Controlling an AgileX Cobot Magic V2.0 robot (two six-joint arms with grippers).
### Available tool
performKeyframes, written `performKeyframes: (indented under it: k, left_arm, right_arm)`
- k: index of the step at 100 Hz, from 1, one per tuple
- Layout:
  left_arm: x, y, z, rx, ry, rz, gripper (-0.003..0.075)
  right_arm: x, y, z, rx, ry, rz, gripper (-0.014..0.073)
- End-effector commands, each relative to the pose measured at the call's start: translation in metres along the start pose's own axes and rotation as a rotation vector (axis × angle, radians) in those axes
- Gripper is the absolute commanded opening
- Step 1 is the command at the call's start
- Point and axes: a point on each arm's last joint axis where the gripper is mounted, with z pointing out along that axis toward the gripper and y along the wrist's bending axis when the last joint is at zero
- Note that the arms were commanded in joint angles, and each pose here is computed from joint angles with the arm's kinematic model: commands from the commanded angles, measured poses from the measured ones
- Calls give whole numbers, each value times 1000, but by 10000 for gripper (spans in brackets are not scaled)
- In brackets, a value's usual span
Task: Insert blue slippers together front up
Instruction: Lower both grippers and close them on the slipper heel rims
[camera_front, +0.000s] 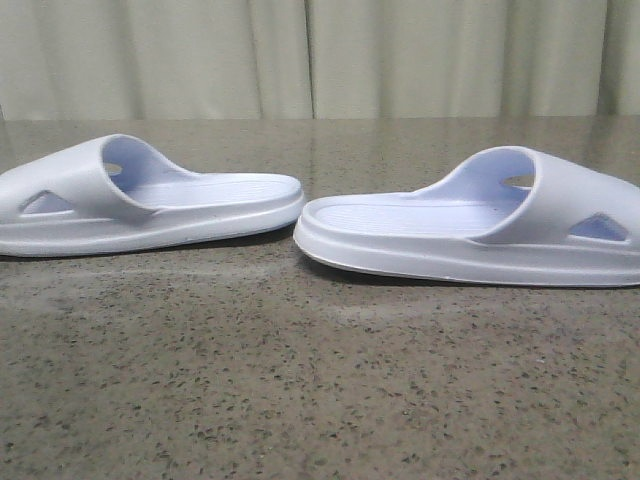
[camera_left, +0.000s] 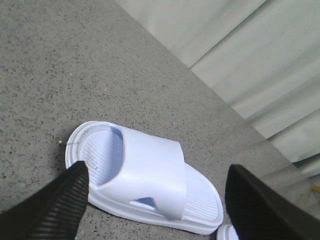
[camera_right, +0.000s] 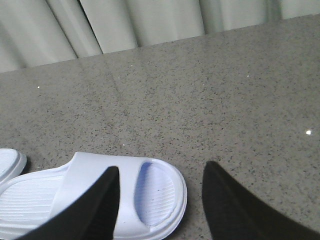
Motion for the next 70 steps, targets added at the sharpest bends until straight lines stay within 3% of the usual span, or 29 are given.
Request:
performKeyframes:
  k: [1,39,70]
  left_arm:
    - [-13,-6,7,2,-56,-68,494]
    - [-11,16,51,-144,22,-210,467]
    - [-8,27,67,-211,56,-250,435]
  right_arm:
    - [-19,3,-2,-8,-107,3,319]
    - [-19,3,-2,-10,-107,8,319]
    - [-19,3,-2,-10,-107,8,319]
